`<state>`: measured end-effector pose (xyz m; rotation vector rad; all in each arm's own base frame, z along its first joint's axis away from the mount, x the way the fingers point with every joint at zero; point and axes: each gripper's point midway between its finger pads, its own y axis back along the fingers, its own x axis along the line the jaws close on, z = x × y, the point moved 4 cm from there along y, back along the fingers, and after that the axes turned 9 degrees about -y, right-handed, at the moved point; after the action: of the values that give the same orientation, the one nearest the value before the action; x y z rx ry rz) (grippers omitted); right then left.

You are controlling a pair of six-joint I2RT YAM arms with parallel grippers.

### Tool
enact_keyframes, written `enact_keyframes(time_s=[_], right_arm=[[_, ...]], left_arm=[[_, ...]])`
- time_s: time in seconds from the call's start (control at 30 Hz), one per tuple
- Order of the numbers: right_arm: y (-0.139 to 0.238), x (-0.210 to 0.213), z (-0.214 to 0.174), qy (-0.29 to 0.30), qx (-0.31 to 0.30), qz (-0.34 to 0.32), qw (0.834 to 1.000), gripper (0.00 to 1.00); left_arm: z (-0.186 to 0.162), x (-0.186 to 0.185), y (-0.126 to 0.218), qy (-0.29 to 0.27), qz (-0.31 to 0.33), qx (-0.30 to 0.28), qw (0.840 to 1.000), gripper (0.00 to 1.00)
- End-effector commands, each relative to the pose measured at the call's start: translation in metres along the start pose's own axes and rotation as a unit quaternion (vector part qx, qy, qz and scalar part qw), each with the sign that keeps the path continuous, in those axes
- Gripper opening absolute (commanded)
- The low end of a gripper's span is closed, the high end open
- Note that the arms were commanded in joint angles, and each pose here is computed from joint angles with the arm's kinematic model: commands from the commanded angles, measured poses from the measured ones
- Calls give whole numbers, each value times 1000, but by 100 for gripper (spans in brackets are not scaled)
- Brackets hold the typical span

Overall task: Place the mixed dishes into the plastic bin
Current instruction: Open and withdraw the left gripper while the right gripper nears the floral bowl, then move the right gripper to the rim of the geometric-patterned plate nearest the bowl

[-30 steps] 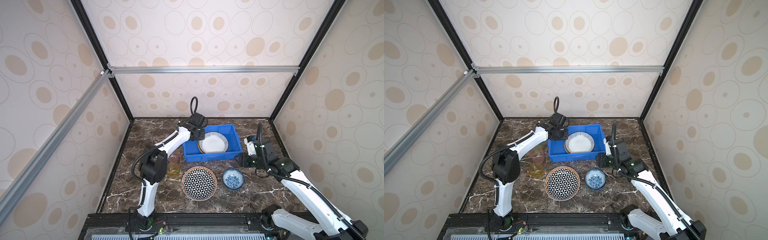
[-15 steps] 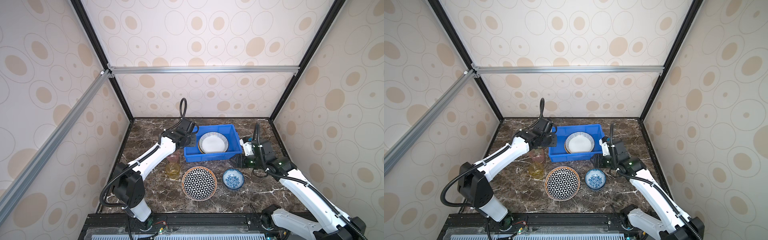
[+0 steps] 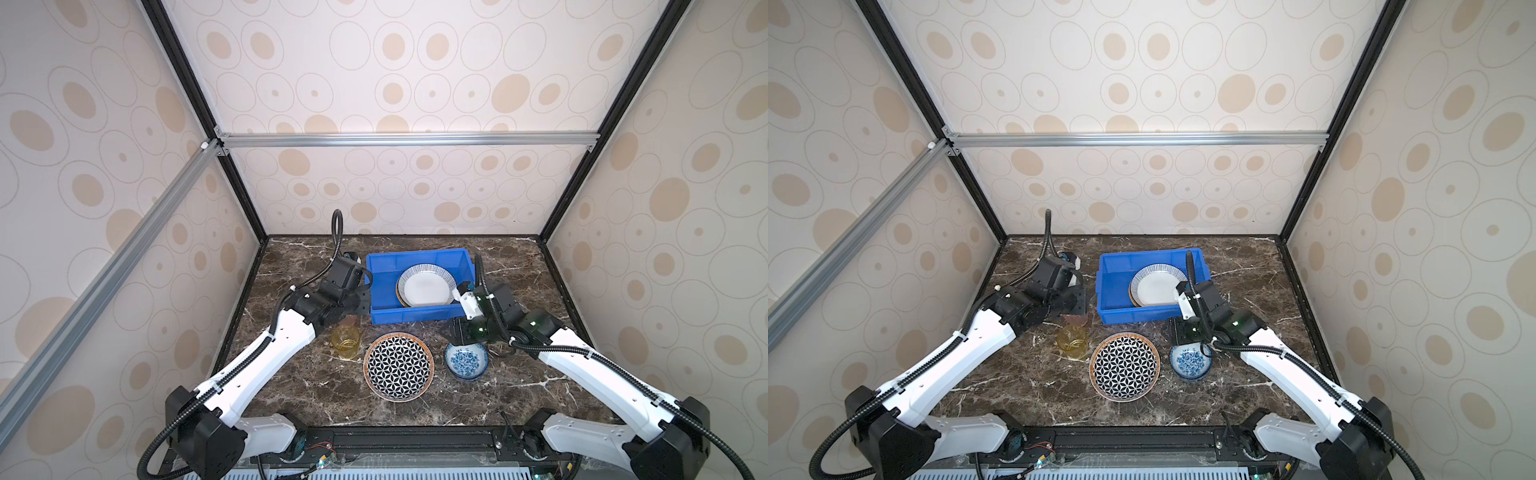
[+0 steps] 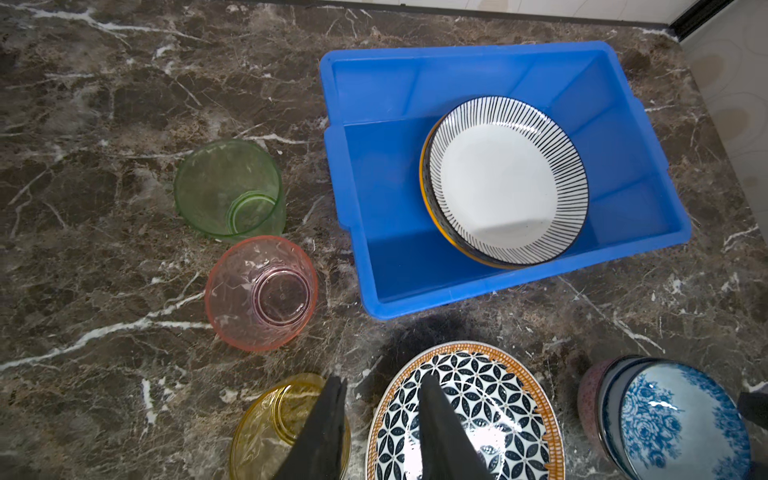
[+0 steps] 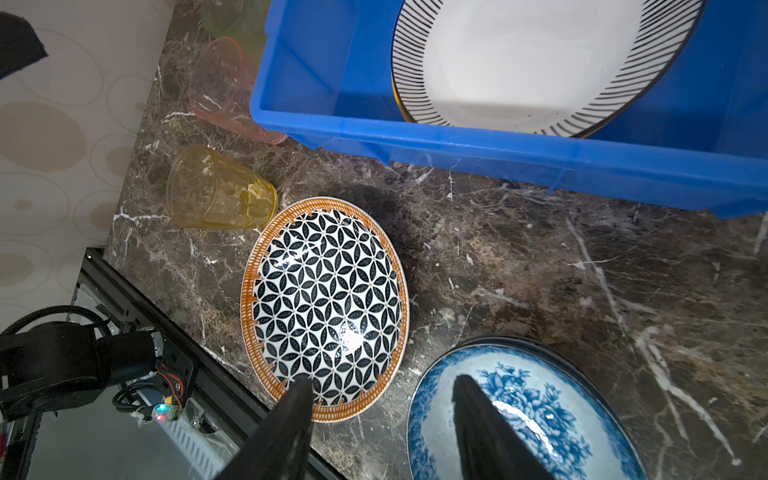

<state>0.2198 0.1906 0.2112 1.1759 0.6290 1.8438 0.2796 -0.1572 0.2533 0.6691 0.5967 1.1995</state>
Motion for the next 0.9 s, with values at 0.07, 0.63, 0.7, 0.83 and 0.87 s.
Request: enact_keyframes(time_s=[0.07,0.63,0.7,0.83,0.87], right_arm=[[-4,8,3,6,-3,-7,1000,57],[-41,10,-4,16,39,-31,999,51],[-45,11,-4,21,46,-35,998,51],[-52,9,-4,28,52,-48,997,51],[-54,9,-5,29,53,-51,997,51]], left_arm=[[-23,2,13,-3,-12,19,1000,31],[-73,6,40,-12,-51,68,996,30],[-78,5,40,-13,-61,74,995,29],[-88,1,41,-13,-79,83,993,29],[-89,2,42,-11,-78,83,993,29]])
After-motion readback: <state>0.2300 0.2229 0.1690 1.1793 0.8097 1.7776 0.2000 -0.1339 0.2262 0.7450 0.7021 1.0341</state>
